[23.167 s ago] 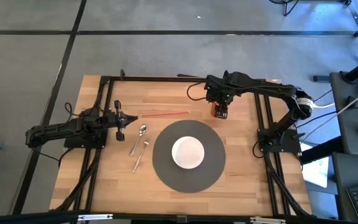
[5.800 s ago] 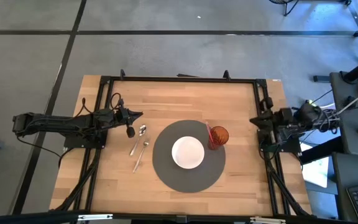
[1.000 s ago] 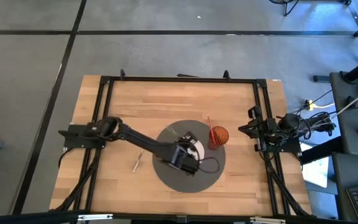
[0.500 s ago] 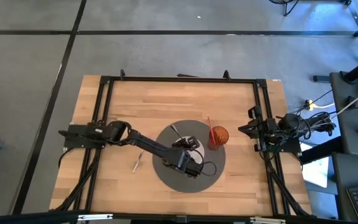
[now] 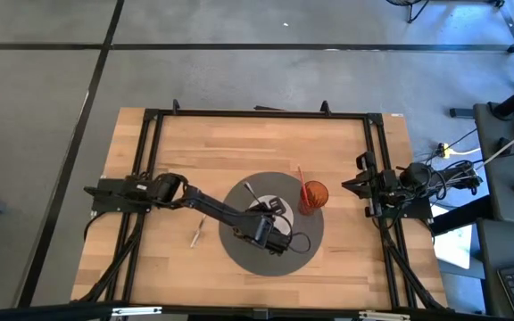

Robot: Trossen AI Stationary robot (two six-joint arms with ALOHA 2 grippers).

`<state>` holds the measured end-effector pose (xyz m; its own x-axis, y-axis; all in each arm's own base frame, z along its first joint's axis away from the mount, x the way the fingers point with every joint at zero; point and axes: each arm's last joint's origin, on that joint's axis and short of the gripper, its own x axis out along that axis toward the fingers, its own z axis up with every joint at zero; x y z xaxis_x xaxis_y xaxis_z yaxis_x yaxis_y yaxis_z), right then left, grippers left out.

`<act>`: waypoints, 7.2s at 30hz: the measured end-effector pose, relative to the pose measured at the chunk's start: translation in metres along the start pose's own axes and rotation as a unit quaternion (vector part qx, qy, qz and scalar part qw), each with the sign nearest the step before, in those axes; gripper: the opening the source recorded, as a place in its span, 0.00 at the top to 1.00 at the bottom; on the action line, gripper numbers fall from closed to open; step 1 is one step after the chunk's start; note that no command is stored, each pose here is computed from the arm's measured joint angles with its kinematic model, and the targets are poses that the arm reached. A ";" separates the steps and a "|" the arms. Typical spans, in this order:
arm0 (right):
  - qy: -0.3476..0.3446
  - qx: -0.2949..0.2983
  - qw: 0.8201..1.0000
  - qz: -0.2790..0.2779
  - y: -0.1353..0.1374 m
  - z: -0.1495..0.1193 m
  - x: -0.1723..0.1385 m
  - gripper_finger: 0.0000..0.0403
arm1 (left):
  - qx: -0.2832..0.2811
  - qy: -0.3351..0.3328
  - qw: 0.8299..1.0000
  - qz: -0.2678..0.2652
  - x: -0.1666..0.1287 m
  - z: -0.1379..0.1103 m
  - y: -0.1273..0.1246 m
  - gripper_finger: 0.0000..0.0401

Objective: Pick & Place Utensil
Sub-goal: Put the silver spoon into the white bowl, then put the silver fork into the white bowl, then return to Home Position

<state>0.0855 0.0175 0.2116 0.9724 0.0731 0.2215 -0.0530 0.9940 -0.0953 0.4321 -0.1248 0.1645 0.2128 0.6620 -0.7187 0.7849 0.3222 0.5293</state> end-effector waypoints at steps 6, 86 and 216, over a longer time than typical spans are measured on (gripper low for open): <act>0.001 0.003 1.000 0.000 0.000 0.000 0.000 0.95 | 0.006 -0.005 1.000 0.001 -0.004 0.003 -0.003 0.90; 0.022 0.007 1.000 0.003 0.001 -0.004 0.000 0.95 | -0.743 -0.145 0.567 -0.324 0.010 -0.174 -0.139 0.56; 0.033 0.000 0.999 0.005 0.001 -0.006 0.000 0.96 | -0.087 -0.086 0.985 0.126 -0.099 -0.100 0.017 0.99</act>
<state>0.0867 0.0179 0.2053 0.9846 0.0768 0.1570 -0.0622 0.9934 -0.0962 0.3659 -0.1169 0.2900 0.4944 0.6168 -0.6125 0.5867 0.2831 0.7587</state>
